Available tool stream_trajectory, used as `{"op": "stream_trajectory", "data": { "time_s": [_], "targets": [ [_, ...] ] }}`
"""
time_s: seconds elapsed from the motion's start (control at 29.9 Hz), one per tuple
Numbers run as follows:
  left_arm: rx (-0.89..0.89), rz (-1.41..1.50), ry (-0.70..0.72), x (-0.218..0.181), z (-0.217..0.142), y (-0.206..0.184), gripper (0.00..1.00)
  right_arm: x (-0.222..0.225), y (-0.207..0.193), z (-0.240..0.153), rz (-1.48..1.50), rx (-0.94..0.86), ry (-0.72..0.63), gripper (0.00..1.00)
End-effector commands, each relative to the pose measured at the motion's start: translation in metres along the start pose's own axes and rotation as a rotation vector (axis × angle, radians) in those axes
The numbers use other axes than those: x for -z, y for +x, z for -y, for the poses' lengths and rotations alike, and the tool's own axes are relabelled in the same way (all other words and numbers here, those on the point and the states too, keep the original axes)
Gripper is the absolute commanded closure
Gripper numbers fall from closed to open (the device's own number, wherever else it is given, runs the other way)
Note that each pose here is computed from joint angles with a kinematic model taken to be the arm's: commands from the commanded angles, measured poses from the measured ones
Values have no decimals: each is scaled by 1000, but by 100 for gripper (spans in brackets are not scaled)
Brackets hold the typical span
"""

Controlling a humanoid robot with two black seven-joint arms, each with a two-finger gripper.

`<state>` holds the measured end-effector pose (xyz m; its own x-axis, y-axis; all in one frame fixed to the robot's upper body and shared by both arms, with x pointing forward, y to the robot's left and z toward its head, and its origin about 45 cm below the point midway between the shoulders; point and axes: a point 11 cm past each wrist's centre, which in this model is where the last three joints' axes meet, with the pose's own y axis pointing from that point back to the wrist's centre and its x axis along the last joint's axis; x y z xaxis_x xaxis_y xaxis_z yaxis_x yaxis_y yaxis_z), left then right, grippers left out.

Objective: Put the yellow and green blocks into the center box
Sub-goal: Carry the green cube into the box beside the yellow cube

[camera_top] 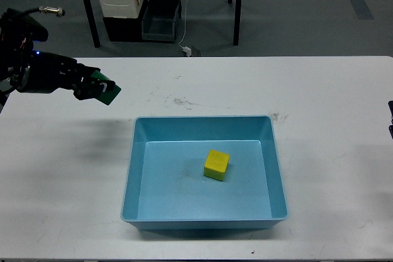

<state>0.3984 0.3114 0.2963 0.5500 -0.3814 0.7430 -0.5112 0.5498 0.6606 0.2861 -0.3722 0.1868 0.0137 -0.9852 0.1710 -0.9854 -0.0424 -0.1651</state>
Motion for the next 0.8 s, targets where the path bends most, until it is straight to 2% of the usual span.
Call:
{"op": "stream_trajectory", "data": {
  "time_s": [0.0, 0.17, 0.27, 0.43, 0.67, 0.77],
  "targets": [
    [-29, 66, -111, -41, 6, 25, 68, -2, 1, -2, -6, -10, -6, 2],
    [31, 235, -210, -90, 40, 38, 68, -7, 3, -7, -13, -24, -24, 2],
    [112, 354, -196, -101, 55, 34, 68, -10, 2, -11, -12, -21, -37, 2],
    [128, 403, -272, -134, 78, 36, 67, -12, 0, -13, -10, -18, -44, 2],
    [230, 473, -282, -141, 98, 4, 65, -12, -1, -12, -4, -19, -43, 2],
    [262, 467, -296, -143, 106, -15, 60, -15, 0, -13, -7, -23, -52, 2]
  ]
}}
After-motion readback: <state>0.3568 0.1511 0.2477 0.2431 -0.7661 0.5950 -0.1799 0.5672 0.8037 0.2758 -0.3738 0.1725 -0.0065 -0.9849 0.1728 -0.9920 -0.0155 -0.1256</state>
